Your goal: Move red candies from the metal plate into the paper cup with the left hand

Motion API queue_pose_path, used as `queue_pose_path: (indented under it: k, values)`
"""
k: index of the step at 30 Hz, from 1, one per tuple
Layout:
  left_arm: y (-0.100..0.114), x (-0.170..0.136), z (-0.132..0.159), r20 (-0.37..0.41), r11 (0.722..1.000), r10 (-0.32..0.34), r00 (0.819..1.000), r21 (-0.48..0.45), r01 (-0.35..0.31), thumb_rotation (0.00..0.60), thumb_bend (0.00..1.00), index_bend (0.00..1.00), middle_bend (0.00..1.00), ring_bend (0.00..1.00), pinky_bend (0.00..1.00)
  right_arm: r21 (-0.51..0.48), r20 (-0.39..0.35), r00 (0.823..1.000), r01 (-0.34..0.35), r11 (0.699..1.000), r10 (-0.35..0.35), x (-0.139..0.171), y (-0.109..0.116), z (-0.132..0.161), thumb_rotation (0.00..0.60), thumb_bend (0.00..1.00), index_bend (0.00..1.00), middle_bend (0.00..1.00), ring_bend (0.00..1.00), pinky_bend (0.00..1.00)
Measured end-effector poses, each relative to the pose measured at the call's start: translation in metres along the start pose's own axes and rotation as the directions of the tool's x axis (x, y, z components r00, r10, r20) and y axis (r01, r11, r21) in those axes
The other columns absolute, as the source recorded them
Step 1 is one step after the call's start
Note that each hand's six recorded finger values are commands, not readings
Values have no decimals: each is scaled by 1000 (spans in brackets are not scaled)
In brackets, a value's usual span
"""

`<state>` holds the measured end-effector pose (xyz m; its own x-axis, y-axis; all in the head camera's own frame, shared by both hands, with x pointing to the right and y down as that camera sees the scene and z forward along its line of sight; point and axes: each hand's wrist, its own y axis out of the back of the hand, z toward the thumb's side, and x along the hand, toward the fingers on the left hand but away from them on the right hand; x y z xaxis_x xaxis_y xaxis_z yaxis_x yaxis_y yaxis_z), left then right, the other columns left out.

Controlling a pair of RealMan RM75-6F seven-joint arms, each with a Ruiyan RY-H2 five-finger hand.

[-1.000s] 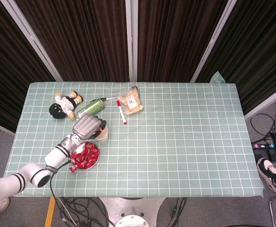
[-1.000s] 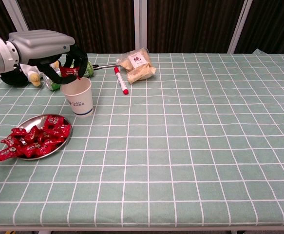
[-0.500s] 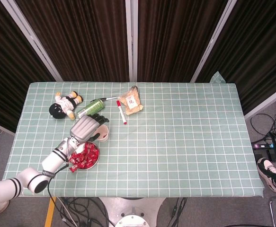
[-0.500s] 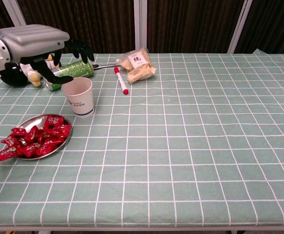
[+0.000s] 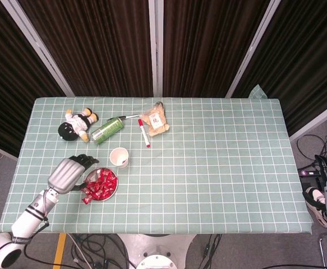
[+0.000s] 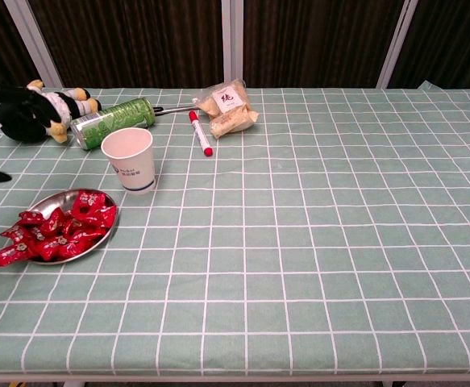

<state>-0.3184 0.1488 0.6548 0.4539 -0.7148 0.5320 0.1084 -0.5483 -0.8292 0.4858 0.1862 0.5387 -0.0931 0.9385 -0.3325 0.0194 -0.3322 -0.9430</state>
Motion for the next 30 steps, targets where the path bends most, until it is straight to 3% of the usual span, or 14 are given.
queue_pose_path:
  k: [6,17,30]
  values:
    - [-31,-11,13,50,993,-113,992,43,111,600,178,294,337,286,427,0,-5,1000,-2,1000,2,1,0,2,600,100,0,99,68,176]
    - [-55,-16,22,86,980,-169,982,126,157,600,144,270,283,221,375,5,-1,1000,0,1000,0,5,3,3,600,101,0,99,68,176]
    - [-76,-12,15,64,973,-196,979,135,186,600,141,270,282,220,381,7,-4,1000,-3,1000,3,6,3,7,600,101,0,99,68,176]
